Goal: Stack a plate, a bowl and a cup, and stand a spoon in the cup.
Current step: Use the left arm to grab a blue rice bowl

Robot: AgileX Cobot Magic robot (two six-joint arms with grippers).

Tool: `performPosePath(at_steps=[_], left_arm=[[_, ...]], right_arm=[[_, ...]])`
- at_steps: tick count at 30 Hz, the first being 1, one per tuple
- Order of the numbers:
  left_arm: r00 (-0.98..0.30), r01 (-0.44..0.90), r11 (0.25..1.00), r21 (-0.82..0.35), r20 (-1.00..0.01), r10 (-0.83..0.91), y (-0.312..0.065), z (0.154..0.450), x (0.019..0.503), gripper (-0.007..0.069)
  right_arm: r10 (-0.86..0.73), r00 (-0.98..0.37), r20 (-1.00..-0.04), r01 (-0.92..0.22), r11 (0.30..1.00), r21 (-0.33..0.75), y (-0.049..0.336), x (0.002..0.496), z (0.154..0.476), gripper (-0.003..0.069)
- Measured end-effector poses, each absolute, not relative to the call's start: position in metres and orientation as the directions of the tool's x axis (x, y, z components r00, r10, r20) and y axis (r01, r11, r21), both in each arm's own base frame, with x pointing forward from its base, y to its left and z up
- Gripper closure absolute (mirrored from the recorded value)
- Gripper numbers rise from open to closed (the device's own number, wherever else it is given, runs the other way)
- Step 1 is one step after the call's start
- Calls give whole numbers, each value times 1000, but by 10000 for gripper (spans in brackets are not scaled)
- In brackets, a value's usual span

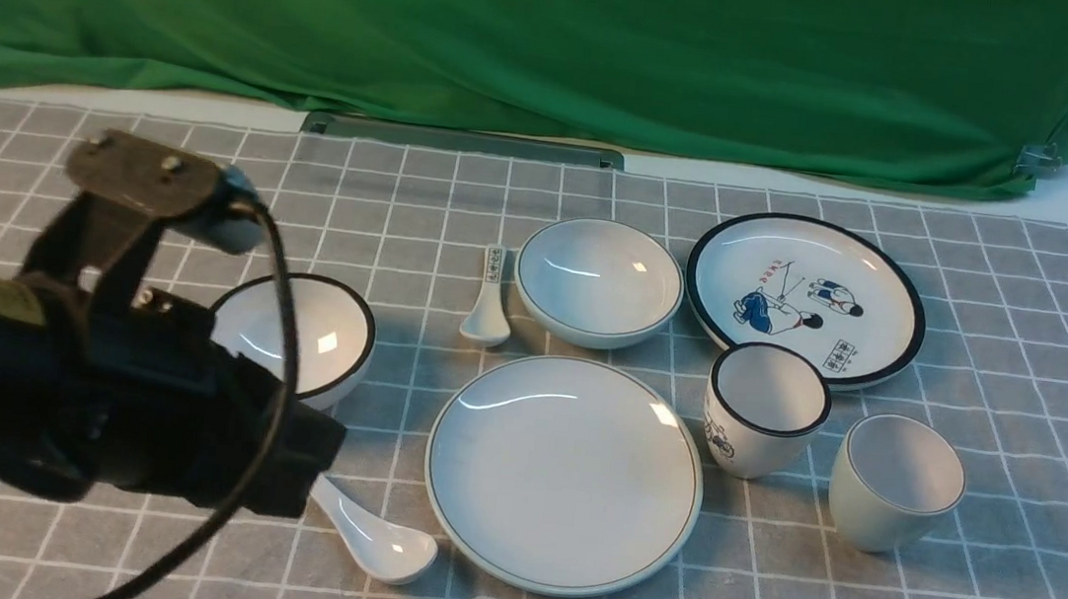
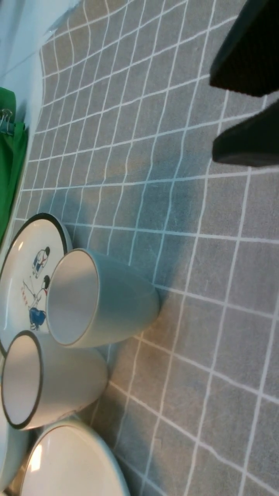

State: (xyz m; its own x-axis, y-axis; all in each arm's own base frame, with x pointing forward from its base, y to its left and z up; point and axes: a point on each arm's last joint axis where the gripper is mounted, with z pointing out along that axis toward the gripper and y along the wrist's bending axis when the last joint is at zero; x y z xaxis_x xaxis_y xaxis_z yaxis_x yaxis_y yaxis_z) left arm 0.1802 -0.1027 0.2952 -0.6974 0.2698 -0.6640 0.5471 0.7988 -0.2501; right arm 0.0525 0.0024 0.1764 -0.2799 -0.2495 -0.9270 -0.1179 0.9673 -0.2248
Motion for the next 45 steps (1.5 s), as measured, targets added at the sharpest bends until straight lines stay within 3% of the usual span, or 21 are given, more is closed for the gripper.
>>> performPosePath(at_steps=[2,3,4,5,9,14,17,19,23,28,33,39,43,45], left_arm=[[-698,551,796,-251,-661,275,-104,295,181,608],[-697,552,796,-250,-662,276,-104,295,181,608],[-697,553,795,-250,-661,277,-104,295,181,608],[-697,553,794,-251,-661,277,-105,296,181,608],[-702,568,784,-250,-645,302,-105,294,178,608],[-689,607,761,-230,-629,360,-105,292,176,608],[-658,644,740,-194,-635,406,-106,295,180,608],[-633,670,723,-169,-640,437,-111,299,192,608],[-589,714,688,-129,-642,491,-125,304,227,608],[-519,793,602,-90,-616,593,-154,296,287,608],[-400,872,489,-6,-584,706,-187,287,328,608],[-209,954,282,98,-455,865,-233,265,372,599],[-129,971,201,127,-430,894,-246,255,393,526],[-90,974,170,150,-428,899,-250,251,401,449]], right_arm=[[-214,-272,-938,-109,976,-191,3,53,178,418],[-147,-263,-954,-100,987,-124,4,53,179,418],[-62,-244,-968,-86,995,-42,5,54,181,418],[124,-209,-970,-59,989,139,6,55,186,418],[458,-111,-882,-38,885,464,6,56,196,418],[587,-41,-808,-60,806,589,5,57,204,422],[569,-138,-810,-46,814,579,8,56,205,456],[484,-246,-840,-70,855,513,13,55,221,492],[144,-492,-859,-213,936,279,26,62,267,526],[-221,-641,-735,-417,904,92,41,83,315,531],[-337,-634,-696,-486,874,19,46,98,341,531],[-386,-595,-704,-514,857,-35,47,103,349,527],[-410,-590,-695,-530,846,-49,47,102,348,521],[-415,-590,-692,-533,844,-52,46,102,348,519]])
